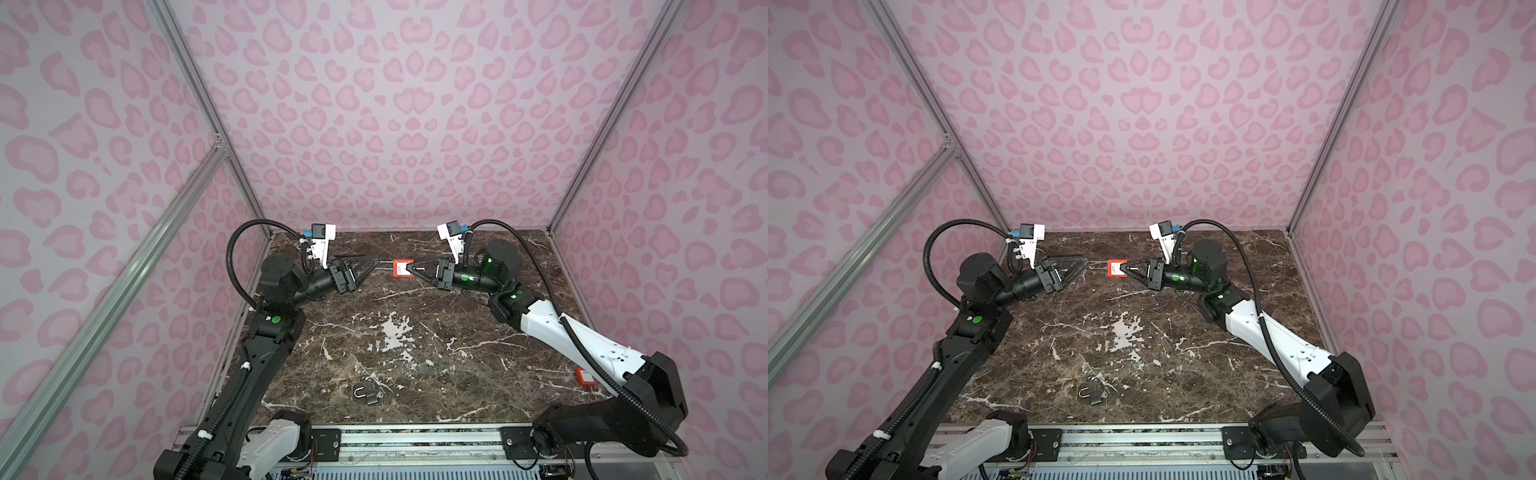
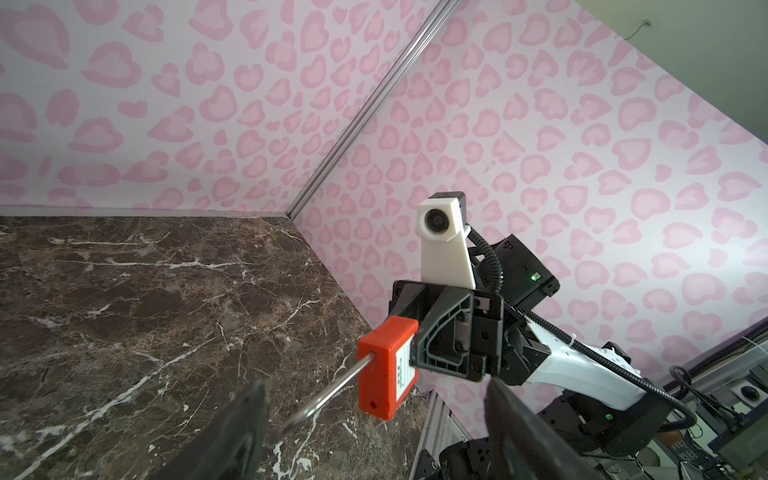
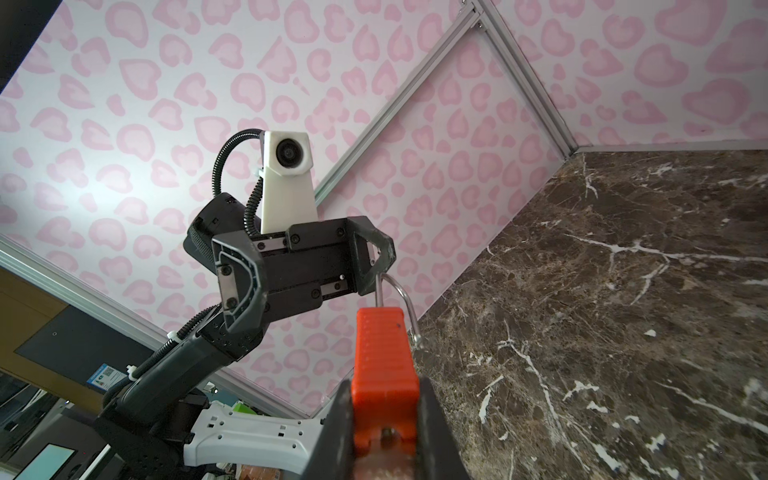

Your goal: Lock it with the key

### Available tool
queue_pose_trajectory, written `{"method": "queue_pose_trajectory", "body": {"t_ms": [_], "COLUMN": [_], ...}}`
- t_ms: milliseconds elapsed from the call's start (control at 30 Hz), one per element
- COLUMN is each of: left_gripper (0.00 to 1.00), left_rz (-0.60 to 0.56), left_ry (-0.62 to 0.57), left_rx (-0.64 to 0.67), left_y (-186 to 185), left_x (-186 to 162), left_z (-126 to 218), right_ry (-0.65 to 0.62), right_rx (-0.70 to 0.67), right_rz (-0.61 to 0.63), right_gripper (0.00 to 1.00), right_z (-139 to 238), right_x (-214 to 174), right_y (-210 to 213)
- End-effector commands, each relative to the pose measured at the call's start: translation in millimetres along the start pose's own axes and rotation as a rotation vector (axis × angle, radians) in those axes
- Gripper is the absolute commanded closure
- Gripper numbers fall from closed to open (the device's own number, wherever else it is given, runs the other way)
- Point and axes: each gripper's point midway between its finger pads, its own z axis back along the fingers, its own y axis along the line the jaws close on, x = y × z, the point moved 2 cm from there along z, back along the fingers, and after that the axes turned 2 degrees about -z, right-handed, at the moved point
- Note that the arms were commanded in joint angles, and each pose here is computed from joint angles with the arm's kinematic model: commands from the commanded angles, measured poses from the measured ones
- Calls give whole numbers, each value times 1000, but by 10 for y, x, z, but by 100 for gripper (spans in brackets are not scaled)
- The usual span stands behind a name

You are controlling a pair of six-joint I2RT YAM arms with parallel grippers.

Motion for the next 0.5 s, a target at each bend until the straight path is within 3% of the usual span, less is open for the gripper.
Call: {"method": "queue_pose_trajectory", "body": {"t_ms": [0,167,467], "left_gripper": [26,47,77], "left_rz": [-28,-25,-28], "left_ry": [8,14,16], "left_rx": [-32,-37,-34], "left_y": [-59,-45,-31], "left_x": [18,6,-15], "left_z": [-14,-24,-18], "right_ry": [-15,-49,-72], "right_rx": [76,120,170], "right_rz": [1,-17,-33], "right_gripper": [100,100,100], "right_z": [-4,32,7], "right_x": [77,147,247], "right_y": [127,160,192]}}
